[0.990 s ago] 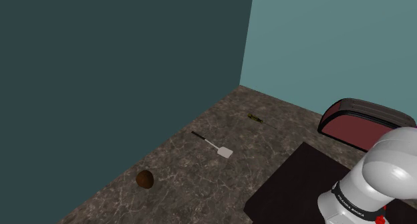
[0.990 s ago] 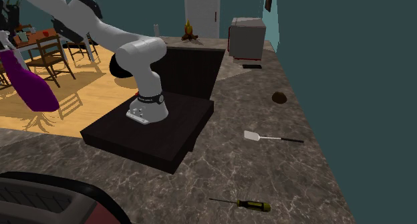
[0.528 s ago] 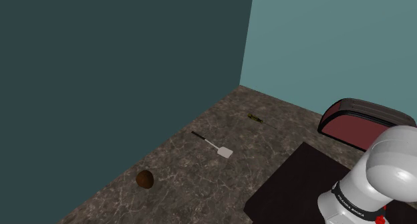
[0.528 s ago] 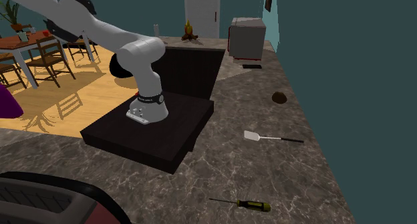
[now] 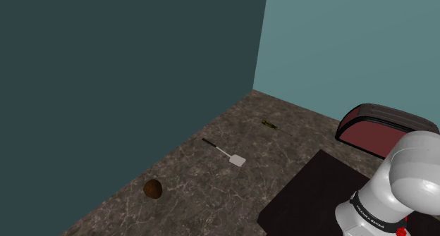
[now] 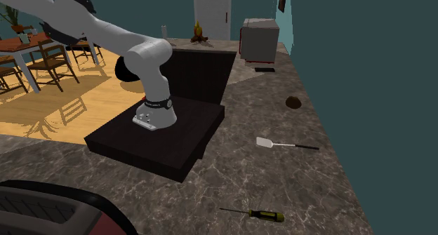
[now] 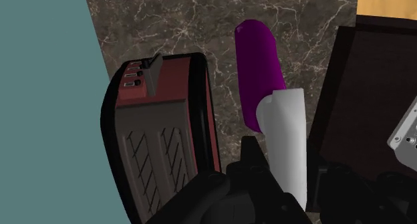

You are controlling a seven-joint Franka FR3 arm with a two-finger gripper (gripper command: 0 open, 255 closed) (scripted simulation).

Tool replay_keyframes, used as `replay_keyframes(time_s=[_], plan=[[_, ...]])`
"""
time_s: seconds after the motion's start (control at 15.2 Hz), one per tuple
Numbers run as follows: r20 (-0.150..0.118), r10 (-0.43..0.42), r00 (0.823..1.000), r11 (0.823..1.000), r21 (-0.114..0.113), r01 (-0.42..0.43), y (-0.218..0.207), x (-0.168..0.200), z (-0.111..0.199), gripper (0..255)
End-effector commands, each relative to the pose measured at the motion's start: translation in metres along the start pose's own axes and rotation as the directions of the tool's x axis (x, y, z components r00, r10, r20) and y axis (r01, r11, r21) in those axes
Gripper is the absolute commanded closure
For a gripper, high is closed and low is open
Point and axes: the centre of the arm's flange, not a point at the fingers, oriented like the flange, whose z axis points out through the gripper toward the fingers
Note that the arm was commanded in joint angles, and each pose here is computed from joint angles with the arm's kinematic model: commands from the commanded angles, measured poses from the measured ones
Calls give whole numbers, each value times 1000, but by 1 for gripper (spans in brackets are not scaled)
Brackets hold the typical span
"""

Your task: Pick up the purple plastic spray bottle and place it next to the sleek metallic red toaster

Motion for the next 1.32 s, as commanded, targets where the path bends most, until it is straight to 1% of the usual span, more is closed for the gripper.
replay_keyframes(time_s=[0.0,1.25], plan=[[0,0,1000,1000,0,0,1,-3,10,255],[0,0,1000,1000,0,0,-2,-17,109,255]])
